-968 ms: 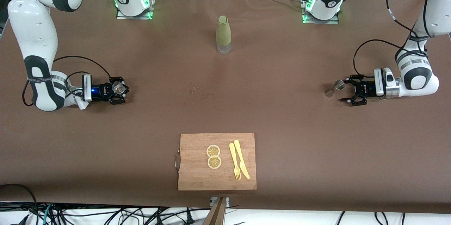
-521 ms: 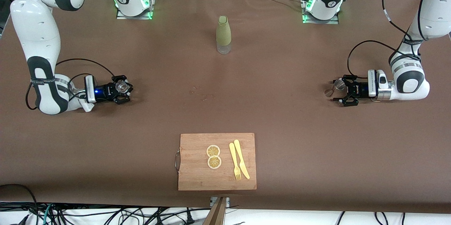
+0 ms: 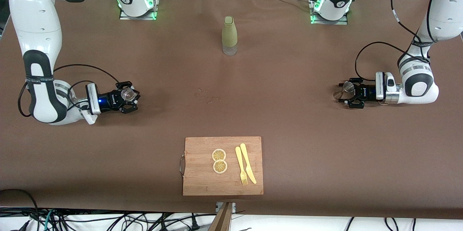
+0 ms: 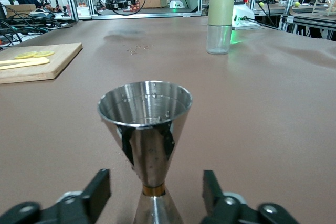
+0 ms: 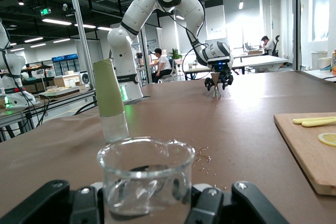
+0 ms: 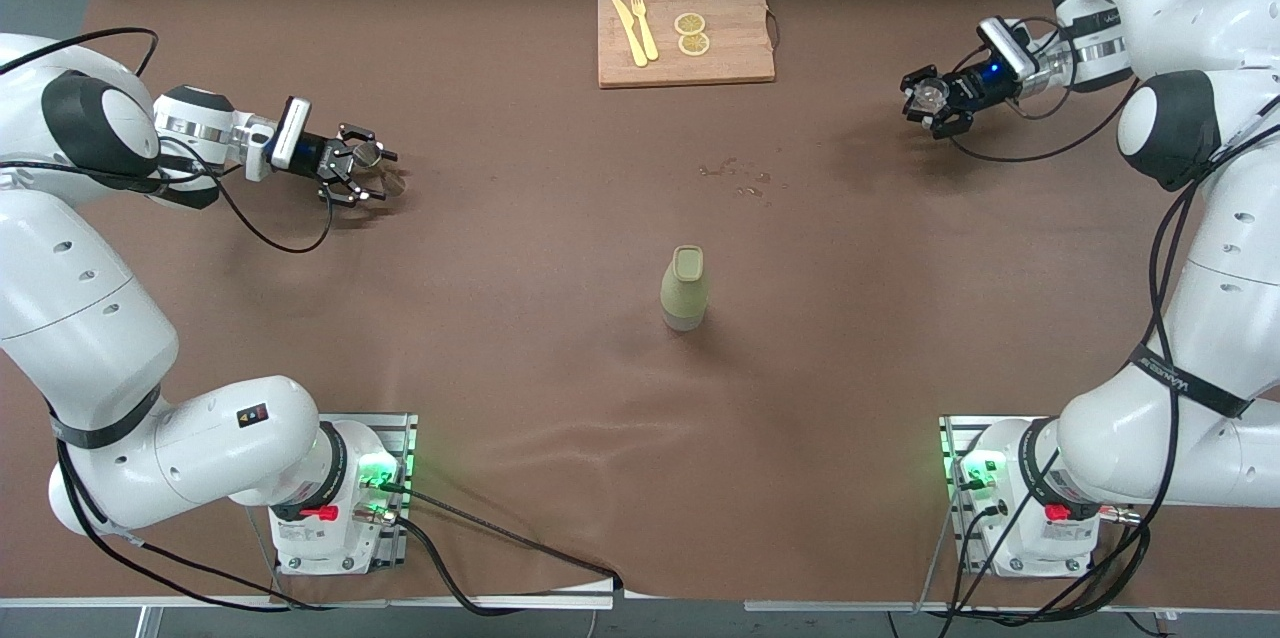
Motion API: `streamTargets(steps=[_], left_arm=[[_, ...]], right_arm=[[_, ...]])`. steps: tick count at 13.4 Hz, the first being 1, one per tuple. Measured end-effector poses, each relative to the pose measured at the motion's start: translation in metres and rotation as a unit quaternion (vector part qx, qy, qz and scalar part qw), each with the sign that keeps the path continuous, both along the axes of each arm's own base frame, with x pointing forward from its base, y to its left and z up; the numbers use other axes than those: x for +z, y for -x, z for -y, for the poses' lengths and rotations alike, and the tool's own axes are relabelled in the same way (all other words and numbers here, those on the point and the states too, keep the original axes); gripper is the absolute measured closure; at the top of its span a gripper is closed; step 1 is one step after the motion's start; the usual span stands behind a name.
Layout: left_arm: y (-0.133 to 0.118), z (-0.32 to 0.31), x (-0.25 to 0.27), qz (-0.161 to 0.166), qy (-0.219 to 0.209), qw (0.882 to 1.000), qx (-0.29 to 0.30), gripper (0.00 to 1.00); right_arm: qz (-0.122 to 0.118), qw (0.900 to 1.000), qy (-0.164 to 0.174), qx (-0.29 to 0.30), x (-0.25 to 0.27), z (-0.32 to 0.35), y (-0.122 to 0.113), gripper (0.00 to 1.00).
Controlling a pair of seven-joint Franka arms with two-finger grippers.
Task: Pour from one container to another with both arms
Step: 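Lift the glass cup with the right gripper while the left gripper lifts the jigger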
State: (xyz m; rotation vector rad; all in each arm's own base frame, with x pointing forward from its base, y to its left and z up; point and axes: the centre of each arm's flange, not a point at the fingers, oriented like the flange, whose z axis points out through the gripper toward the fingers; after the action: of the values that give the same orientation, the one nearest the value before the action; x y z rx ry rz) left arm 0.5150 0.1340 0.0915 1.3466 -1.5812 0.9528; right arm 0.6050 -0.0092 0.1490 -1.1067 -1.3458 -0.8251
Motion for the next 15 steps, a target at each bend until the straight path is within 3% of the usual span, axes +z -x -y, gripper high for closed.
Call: streamTargets(steps=[5, 8, 11, 12, 15], left_arm=[[0.001, 0.001, 0.000, -0.001, 0.002, 1.000, -0.001, 0.33], [0.002, 0.002, -0.001, -0.004, 0.006, 1.000, -0.002, 0.63], [0.003, 0.003, -0.001, -0.006, 0.009, 1.000, -0.003, 0.68], [0.004, 0.003, -0.001, -0.006, 0.011, 1.000, -0.004, 0.76], [0.004, 0.003, -0.001, -0.007, 0.013, 1.000, -0.004, 0.77]], right_arm=[[-0.014, 1.000, 0.003, 0.001, 0.003, -0.005, -0.002, 0.88], [-0.029, 0.999, 0.016, 0.001, 0.028, -0.012, -0.016, 0.88], [-0.040, 0.999, 0.032, 0.004, 0.063, -0.023, -0.028, 0.88], [-0.041, 0.998, 0.036, 0.005, 0.072, -0.027, -0.031, 0.88], [-0.041, 0.998, 0.041, 0.007, 0.080, -0.031, -0.035, 0.88]])
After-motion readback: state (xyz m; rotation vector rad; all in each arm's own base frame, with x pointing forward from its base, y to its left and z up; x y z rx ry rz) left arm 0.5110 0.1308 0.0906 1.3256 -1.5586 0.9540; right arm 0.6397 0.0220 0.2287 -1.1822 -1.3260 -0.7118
